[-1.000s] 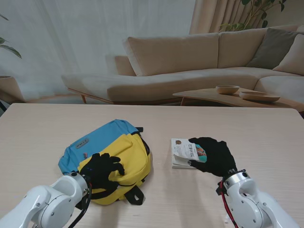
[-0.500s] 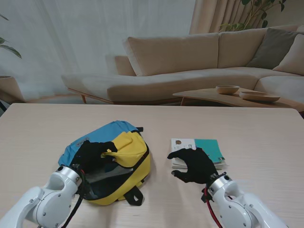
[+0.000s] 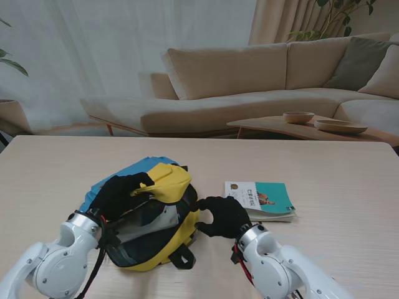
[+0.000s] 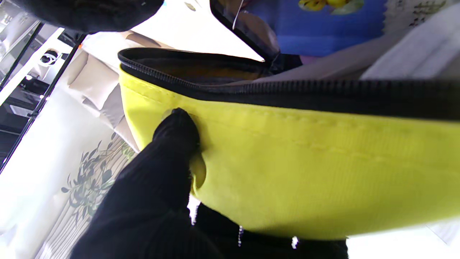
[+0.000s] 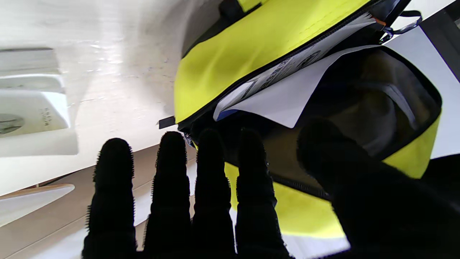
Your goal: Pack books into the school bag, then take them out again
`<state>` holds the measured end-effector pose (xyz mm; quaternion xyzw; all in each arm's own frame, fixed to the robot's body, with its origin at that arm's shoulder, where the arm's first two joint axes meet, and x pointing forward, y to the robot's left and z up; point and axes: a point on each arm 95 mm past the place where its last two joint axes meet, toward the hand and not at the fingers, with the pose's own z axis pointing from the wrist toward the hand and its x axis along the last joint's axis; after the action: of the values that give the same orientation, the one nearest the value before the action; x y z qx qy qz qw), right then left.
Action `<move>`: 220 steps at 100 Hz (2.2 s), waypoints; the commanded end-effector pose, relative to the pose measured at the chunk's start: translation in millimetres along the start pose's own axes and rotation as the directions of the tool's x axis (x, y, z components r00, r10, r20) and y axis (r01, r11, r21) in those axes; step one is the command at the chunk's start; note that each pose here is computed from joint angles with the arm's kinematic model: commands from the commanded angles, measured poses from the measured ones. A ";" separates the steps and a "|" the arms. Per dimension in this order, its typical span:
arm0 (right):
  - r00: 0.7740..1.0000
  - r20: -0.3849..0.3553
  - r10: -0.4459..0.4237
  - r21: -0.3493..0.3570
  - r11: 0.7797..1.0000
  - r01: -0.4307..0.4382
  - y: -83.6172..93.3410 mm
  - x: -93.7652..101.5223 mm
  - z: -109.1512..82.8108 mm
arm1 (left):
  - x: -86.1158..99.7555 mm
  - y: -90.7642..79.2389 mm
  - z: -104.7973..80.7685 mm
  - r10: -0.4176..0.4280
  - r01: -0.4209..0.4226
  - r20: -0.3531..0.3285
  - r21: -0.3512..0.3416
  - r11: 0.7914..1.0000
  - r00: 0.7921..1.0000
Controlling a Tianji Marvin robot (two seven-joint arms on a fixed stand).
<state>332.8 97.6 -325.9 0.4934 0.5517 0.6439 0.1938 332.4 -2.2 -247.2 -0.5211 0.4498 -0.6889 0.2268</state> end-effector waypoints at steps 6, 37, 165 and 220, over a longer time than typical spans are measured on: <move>1.000 0.005 0.016 0.018 1.000 -0.016 -11.6 15.8 10.0 | 15.9 -6.9 -0.7 -0.026 0.026 -0.050 -0.004 1.000 0.998; 0.993 0.113 -0.034 -0.028 0.999 0.037 -25.5 33.0 36.8 | 18.8 -7.4 -9.3 0.010 -0.011 -0.056 -0.019 1.000 0.998; 0.972 -0.105 0.209 -0.346 0.909 -0.232 17.1 43.0 21.7 | -4.3 -8.5 -15.9 0.072 -0.076 0.040 0.100 0.992 0.997; 0.986 -0.103 0.129 -0.665 0.729 -0.165 116.5 20.4 -5.3 | -7.6 -9.4 -20.0 0.135 -0.146 0.097 0.123 0.982 0.986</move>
<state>347.3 80.3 -227.8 0.4258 0.2651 0.8185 0.2803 320.8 17.9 -244.7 -0.4970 0.4287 -0.6771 0.3328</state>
